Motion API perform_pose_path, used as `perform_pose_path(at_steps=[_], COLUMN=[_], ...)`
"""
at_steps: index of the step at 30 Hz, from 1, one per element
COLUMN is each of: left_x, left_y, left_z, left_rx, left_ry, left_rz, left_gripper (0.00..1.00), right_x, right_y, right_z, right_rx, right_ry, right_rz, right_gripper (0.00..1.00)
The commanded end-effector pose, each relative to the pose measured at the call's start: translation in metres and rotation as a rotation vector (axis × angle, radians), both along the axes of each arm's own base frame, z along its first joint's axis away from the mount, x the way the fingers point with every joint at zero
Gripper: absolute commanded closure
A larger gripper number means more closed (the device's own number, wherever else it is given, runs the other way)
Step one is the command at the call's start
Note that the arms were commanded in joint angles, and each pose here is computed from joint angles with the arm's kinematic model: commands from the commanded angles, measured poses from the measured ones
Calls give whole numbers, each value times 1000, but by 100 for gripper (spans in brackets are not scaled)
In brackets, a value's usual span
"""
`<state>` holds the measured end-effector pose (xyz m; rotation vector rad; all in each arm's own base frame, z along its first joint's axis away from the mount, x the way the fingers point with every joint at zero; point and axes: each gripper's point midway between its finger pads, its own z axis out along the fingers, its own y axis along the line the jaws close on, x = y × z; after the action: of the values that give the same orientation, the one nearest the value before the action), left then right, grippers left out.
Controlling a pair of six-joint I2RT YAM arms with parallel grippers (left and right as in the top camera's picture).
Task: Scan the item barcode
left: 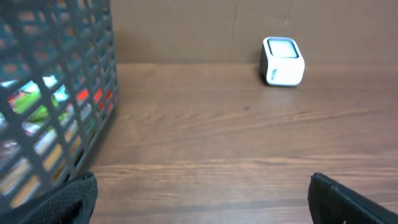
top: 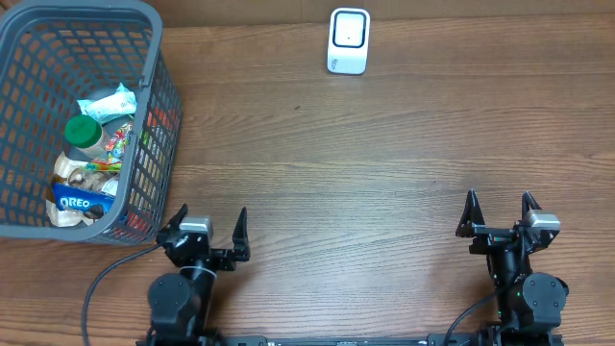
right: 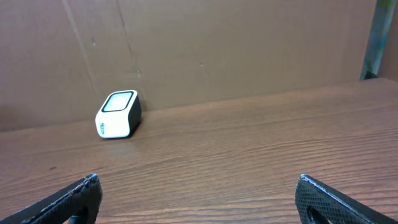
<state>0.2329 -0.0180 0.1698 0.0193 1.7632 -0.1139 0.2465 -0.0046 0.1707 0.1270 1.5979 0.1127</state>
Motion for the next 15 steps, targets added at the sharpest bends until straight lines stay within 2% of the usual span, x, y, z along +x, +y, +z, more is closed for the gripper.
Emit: perform_pose_path(at_steps=[1, 5, 8, 15], left_x=[-13, -20, -14, 38], left_y=[4, 9, 26, 43], left_z=[67, 114, 143, 213], left_rx=[-45, -50, -72, -47], left_ry=[-96, -109, -95, -8], left_rz=[22, 53, 158, 268], left_gripper=[0, 0, 0, 0], right_x=[0, 0, 0, 0], right_y=[0, 0, 0, 1], right_z=[-1, -1, -1, -1], right_rx=[-3, -3, -3, 1], right_ry=[-7, -7, -7, -7], right_rz=[2, 2, 2, 6], right_gripper=[0, 0, 0, 0])
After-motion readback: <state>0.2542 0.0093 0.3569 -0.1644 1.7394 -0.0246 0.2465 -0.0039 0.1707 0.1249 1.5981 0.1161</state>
